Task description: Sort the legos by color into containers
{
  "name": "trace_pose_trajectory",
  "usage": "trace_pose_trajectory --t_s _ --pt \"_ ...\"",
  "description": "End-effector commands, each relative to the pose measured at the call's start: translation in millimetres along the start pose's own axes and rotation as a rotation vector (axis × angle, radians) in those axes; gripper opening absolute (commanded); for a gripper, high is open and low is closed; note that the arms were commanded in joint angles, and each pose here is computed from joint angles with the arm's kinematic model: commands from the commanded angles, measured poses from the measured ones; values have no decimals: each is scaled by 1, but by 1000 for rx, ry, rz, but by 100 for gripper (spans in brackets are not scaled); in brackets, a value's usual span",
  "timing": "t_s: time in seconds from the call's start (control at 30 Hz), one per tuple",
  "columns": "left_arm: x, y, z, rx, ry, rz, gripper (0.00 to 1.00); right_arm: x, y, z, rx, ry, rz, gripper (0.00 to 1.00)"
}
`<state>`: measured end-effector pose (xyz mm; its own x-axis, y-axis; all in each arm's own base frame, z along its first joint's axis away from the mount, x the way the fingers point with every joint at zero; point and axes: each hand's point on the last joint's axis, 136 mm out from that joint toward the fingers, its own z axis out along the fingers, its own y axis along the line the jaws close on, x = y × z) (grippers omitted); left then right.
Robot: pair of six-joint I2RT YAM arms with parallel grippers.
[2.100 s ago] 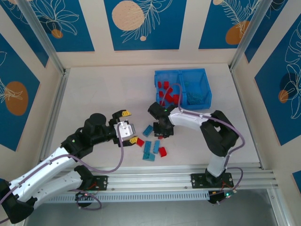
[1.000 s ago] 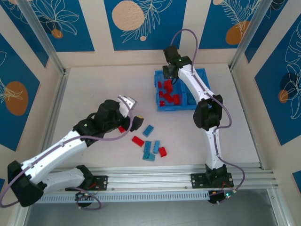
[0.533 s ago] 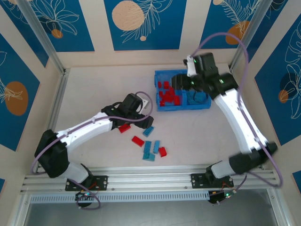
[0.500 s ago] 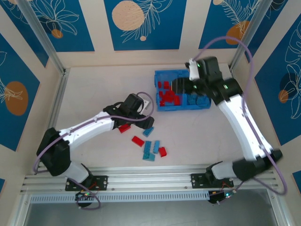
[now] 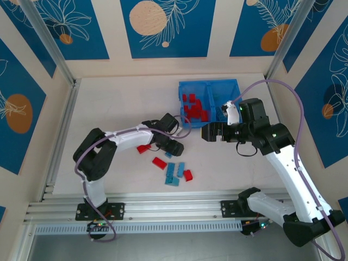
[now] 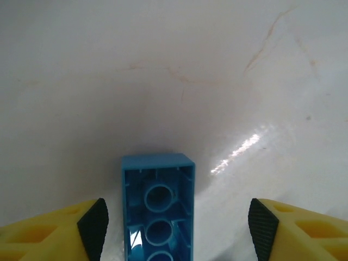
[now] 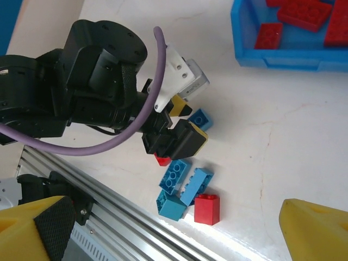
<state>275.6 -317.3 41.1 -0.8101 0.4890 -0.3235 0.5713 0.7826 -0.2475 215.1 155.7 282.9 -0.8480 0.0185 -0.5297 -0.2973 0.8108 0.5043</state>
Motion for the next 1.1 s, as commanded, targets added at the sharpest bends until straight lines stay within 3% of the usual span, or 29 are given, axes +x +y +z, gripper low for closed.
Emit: trace_pose_trajectory --t_s 0.0,0.33,0.5,0.67,0.83,0.97,1.07 --pt "0 -2 9 -4 -1 10 66 7 -9 4 24 28 51 98" --pt "18 22 23 -215 50 106 37 -3 -18 11 47 29 83 98" --pt "1 9 0 -180 -27 83 32 -7 -18 9 46 10 92 98" --pt "-46 -31 -69 -46 -230 71 28 -8 -18 5 46 -10 97 98" --pt "-105 -71 -137 53 -455 125 26 -21 -28 -11 108 -141 139 98" --pt "-161 -83 -153 36 -588 143 23 -30 -41 -28 174 -268 191 98" --pt "-207 -92 -143 47 -651 145 23 -29 -49 -38 206 -324 234 98"
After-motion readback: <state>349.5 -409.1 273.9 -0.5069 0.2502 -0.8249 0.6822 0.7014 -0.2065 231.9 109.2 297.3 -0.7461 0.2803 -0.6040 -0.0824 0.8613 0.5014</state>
